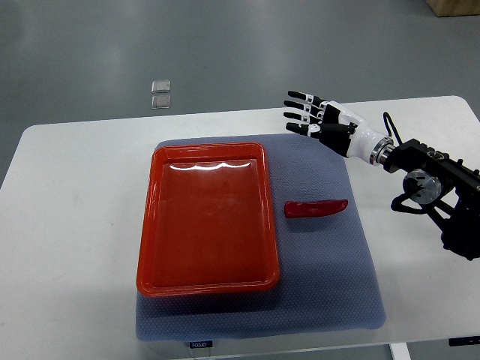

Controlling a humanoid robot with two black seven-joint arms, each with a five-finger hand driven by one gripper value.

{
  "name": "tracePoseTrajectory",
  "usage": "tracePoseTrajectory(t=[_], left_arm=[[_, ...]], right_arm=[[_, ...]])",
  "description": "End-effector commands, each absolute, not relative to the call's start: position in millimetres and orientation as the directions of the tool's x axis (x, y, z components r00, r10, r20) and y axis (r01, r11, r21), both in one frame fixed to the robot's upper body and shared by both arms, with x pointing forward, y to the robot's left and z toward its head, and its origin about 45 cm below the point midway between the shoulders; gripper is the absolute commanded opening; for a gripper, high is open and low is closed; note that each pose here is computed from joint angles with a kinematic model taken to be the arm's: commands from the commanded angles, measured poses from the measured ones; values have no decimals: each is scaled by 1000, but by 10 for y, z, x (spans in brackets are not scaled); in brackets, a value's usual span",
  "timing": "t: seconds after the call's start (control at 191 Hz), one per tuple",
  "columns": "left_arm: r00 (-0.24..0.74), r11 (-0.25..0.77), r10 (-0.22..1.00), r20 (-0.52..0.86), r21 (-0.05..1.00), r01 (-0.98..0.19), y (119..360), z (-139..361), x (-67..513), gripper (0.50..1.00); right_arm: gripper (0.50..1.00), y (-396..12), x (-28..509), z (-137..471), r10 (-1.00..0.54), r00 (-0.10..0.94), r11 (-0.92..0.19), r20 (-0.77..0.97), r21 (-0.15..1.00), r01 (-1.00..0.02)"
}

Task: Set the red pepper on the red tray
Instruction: 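Move the right hand down toward the red pepper beside the tray, then close the right hand fingers around the red pepper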

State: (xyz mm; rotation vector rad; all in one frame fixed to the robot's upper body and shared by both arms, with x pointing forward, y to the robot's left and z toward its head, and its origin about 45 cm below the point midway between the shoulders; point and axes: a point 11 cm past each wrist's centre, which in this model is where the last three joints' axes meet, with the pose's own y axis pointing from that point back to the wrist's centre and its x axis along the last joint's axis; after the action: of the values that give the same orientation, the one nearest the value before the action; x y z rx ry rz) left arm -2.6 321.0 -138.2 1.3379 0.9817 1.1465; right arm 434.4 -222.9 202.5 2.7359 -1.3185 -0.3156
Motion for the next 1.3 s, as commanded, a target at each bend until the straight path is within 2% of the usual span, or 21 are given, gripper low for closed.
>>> tracePoseTrajectory(t=[0.0, 0.1, 0.168, 0.288, 0.435, 0.598, 1.064, 1.295], left_arm=[[199, -93, 975, 101, 994, -48, 3212, -1382, -28, 1000], [199, -93, 975, 101, 994, -48, 3212, -1382, -28, 1000], [199, -90, 975, 98, 995, -46, 3206, -1383, -31, 1000], [199, -84, 976, 92, 995, -46, 3185, -1384, -32, 1000], [201, -82, 976, 89, 996, -44, 3178, -1385, -36, 1000], [201, -82, 976, 89, 996, -44, 3174, -1385, -36, 1000], [199, -83, 976, 90, 996, -44, 3180, -1384, -34, 1000], [197, -85, 976, 92, 995, -43, 3185, -1384, -42, 1000]], right_arm=[[913, -2215, 4275, 2158, -674, 733, -688, 91, 284, -668], [913, -2281, 4216, 2315, -541, 801, -695, 258, 399, -598], [913, -2374, 4198, 2423, -458, 820, -661, 342, 486, -572], [913, -2388, 4060, 2589, -316, 849, -607, 423, 597, -524], [911, -2416, 3974, 2613, -225, 843, -529, 489, 665, -527], [911, -2361, 3935, 2498, -222, 836, -484, 503, 687, -542], [903, -2300, 3774, 2033, -242, 825, -452, 511, 693, -562], [830, -2306, 3736, 1915, -246, 806, -434, 539, 682, -589]])
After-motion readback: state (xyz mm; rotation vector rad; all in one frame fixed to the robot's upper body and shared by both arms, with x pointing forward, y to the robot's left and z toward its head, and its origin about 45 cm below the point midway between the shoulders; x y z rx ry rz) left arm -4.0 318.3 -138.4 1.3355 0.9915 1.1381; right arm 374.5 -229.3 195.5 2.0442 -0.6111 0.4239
